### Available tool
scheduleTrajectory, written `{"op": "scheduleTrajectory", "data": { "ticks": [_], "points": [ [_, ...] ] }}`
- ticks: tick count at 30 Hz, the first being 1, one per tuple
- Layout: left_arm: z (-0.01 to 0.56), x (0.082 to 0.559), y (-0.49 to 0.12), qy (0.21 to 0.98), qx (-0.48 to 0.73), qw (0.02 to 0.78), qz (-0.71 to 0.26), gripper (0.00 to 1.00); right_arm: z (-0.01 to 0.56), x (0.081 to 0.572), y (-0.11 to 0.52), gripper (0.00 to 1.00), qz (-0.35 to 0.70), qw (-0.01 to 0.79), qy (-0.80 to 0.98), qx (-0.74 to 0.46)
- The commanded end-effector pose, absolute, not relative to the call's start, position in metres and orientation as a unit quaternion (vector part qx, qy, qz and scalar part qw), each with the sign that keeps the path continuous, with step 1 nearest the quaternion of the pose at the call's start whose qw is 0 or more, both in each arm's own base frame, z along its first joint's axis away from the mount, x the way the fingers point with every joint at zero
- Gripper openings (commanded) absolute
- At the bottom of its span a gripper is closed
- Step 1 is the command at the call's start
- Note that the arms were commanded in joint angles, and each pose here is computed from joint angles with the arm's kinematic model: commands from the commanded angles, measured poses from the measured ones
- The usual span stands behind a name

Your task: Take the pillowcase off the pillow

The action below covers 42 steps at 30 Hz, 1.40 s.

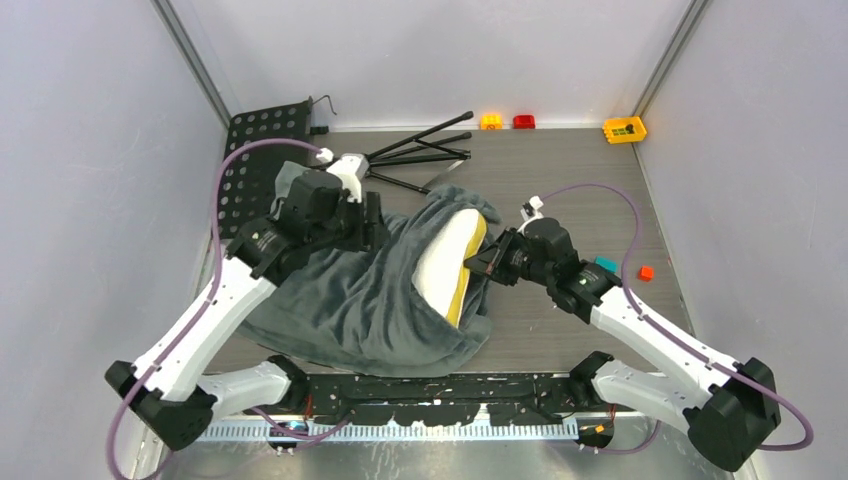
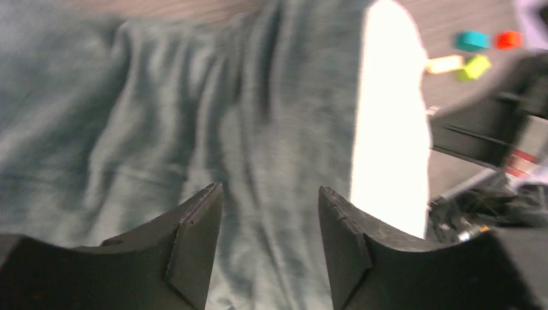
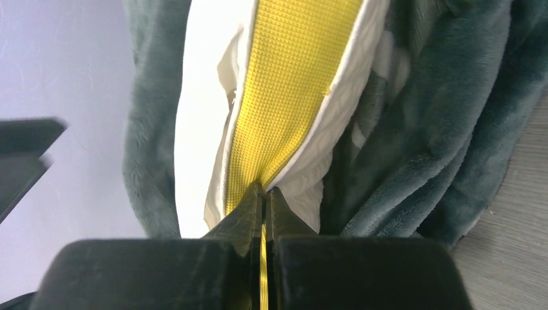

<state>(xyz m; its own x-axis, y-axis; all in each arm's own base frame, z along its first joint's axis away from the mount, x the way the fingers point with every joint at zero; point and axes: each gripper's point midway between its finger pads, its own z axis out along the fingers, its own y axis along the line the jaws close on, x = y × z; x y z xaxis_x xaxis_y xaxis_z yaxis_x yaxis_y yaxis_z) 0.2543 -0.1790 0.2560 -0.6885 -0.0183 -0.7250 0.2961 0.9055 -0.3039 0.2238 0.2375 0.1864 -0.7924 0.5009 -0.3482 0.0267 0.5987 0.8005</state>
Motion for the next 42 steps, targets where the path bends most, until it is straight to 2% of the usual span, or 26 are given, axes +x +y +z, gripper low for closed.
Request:
{"op": "scheduleTrajectory", "data": {
  "ticks": [1, 9, 13, 18, 23, 30, 33, 36, 38, 40, 42],
  "points": [
    [0.302, 0.224, -0.202, 0.873, 0.15, 0.416, -0.208, 0.63, 0.26, 0.241, 0.262, 0.0, 0.505, 0.329, 0.79, 0.115],
    [0.328, 0.181, -0.258, 0.848, 0.242, 0.419, -0.216, 0.66, 0.279, 0.245, 0.274, 0.0, 0.527, 0.329, 0.778, 0.096],
    [0.326, 0.164, -0.289, 0.84, 0.278, 0.388, -0.257, 0.69, 0.282, 0.245, 0.276, 0.0, 0.53, 0.326, 0.778, 0.09],
    [0.294, 0.174, -0.287, 0.87, 0.267, 0.364, -0.201, 0.85, 0.285, 0.243, 0.278, 0.0, 0.534, 0.326, 0.775, 0.087],
    [0.261, 0.179, -0.287, 0.889, 0.268, 0.337, -0.159, 0.84, 0.288, 0.241, 0.281, 0.0, 0.54, 0.323, 0.773, 0.081],
    [0.226, 0.166, -0.293, 0.898, 0.291, 0.286, -0.164, 0.8, 0.288, 0.239, 0.283, 0.0, 0.542, 0.322, 0.772, 0.079],
    [0.214, 0.167, -0.285, 0.904, 0.289, 0.278, -0.144, 0.6, 0.286, 0.239, 0.283, 0.0, 0.542, 0.322, 0.772, 0.077],
    [0.208, 0.172, -0.272, 0.909, 0.28, 0.283, -0.121, 0.28, 0.284, 0.238, 0.28, 0.01, 0.53, 0.33, 0.779, 0.064],
    [0.209, 0.174, -0.266, 0.909, 0.275, 0.291, -0.113, 0.11, 0.278, 0.238, 0.273, 0.04, 0.503, 0.339, 0.793, 0.06],
    [0.214, 0.176, -0.261, 0.907, 0.269, 0.304, -0.112, 0.01, 0.275, 0.24, 0.266, 0.13, 0.483, 0.35, 0.8, 0.061],
    [0.222, 0.177, -0.257, 0.903, 0.264, 0.318, -0.116, 0.0, 0.267, 0.241, 0.255, 0.31, 0.455, 0.359, 0.812, 0.065]
  ]
}}
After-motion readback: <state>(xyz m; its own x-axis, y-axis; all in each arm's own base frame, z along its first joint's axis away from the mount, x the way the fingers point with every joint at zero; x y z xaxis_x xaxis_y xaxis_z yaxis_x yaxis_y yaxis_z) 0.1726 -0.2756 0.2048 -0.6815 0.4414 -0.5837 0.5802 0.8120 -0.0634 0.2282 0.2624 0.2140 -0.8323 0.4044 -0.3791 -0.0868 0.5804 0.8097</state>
